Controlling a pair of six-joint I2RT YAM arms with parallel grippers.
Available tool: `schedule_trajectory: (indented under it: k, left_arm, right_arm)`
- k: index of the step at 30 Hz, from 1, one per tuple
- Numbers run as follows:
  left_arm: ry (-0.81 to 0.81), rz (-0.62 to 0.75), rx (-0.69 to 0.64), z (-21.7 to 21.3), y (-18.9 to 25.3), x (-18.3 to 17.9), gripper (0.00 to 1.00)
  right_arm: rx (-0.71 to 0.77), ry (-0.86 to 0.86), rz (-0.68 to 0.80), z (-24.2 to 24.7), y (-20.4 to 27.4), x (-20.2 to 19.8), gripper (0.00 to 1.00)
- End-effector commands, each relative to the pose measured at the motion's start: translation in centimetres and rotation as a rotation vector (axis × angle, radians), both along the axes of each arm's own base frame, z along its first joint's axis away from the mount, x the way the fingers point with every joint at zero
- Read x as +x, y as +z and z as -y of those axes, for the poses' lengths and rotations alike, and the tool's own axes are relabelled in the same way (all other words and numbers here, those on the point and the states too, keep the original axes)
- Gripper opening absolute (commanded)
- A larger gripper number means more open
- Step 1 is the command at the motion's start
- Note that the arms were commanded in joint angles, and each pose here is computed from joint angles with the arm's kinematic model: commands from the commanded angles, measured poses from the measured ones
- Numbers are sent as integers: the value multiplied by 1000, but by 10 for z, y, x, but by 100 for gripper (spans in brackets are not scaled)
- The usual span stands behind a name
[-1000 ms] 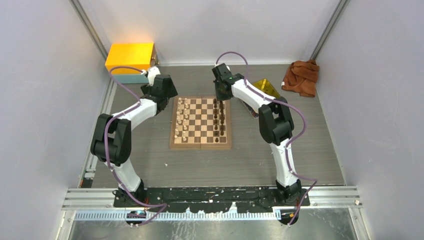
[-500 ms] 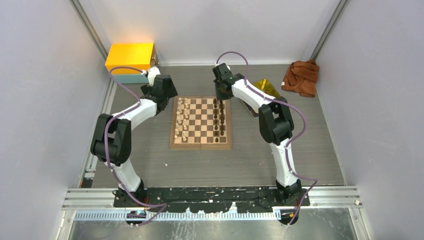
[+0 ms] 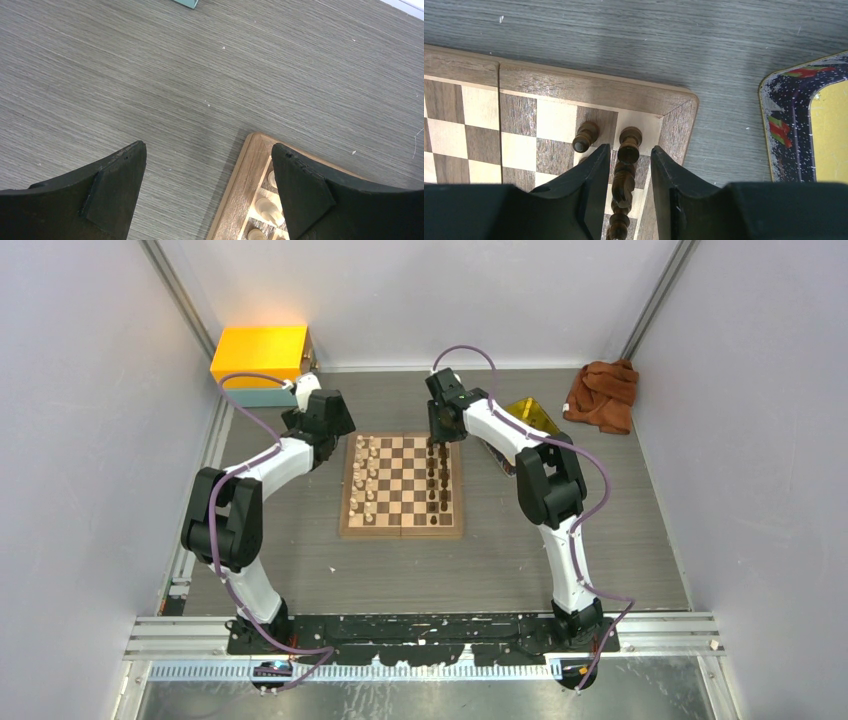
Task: Set up the chess pieces on the board
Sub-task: Place the chess piece on the chessboard, then pick up the chess piece from the storage box.
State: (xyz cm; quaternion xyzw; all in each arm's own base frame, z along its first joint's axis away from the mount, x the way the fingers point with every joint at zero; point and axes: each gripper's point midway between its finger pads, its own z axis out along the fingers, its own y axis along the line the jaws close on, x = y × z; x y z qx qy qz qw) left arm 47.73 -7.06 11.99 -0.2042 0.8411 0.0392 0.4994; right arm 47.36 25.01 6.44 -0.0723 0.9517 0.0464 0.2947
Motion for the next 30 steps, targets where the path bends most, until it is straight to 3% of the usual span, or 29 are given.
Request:
schedule_trajectory:
  k: [1, 13, 19, 30]
  left_arm:
    - [9, 104, -26, -2, 36, 8, 95]
    - [9, 107, -30, -2, 39, 6, 95]
    - [8, 110, -30, -3, 41, 5, 95]
    - [0, 108, -38, 0, 39, 6, 95]
  right_arm:
    - [34, 13, 72, -5, 38, 11, 42]
    - [59, -12, 233, 4, 121, 19, 42]
    - [66, -166, 304, 56, 157, 30, 41]
    - [-5, -462, 217, 186, 116, 34, 41]
